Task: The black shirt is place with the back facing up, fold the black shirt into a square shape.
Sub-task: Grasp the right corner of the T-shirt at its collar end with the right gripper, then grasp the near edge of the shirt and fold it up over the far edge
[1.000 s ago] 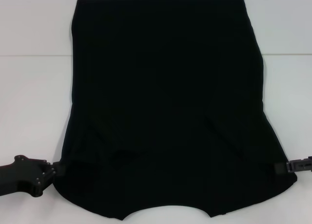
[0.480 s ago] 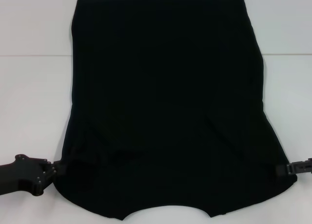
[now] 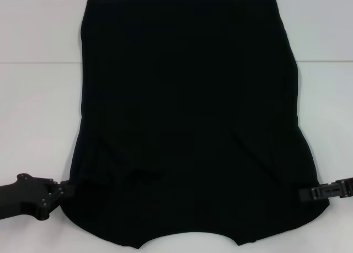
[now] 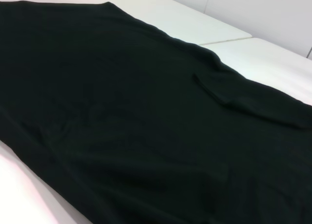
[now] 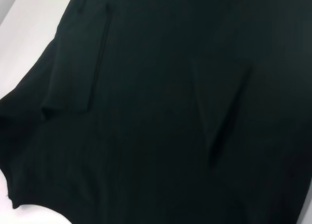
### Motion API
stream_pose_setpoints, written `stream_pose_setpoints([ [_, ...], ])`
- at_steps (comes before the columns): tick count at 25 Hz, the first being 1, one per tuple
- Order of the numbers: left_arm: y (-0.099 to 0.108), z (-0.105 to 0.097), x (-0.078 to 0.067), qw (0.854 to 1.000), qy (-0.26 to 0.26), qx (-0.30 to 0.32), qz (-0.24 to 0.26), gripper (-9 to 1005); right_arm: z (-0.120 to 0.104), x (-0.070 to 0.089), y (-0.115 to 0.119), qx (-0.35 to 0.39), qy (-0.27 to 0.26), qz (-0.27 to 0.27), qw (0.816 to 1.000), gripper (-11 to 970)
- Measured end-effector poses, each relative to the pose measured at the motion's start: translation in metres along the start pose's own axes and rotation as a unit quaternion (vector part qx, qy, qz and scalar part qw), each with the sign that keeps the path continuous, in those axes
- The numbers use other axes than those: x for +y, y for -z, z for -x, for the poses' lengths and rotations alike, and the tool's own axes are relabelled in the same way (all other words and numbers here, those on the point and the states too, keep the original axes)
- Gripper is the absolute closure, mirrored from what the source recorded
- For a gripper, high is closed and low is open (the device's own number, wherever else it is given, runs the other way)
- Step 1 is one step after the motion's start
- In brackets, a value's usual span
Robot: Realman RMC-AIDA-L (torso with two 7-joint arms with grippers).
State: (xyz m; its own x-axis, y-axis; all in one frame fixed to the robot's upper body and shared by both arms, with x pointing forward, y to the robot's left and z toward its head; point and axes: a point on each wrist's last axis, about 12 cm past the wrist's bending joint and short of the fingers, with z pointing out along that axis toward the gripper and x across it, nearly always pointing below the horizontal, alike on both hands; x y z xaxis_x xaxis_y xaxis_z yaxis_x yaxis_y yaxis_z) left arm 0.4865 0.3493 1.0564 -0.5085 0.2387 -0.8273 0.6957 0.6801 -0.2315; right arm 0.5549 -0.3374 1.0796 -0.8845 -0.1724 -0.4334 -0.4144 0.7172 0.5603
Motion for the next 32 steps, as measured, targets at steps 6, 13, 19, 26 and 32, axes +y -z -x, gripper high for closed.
stream_pose_setpoints([
  [6,0.0002,0.0007,0.0006,1.0,-0.001,0.0,0.001,983,0.0015,0.0015,-0.0007,-0.002,0.0,0.004,1.0,100],
  [13,-0.0002,0.0025,0.0015,1.0,-0.003,0.0,0.0,983,0.0029,0.003,-0.0027,0.0,0.005,0.006,1.0,162],
  [19,-0.0008,0.0043,0.0022,1.0,-0.006,-0.001,0.0,983,0.0012,0.003,-0.006,0.007,0.009,0.0,1.0,427],
  [26,-0.0008,0.0054,0.0029,1.0,-0.004,-0.001,0.0,983,0.0021,0.0048,-0.007,0.009,0.018,-0.007,1.0,659],
  [32,-0.001,0.0056,0.0029,1.0,0.001,-0.001,0.0,983,0.0012,0.0053,-0.006,0.007,0.021,-0.005,1.0,810],
])
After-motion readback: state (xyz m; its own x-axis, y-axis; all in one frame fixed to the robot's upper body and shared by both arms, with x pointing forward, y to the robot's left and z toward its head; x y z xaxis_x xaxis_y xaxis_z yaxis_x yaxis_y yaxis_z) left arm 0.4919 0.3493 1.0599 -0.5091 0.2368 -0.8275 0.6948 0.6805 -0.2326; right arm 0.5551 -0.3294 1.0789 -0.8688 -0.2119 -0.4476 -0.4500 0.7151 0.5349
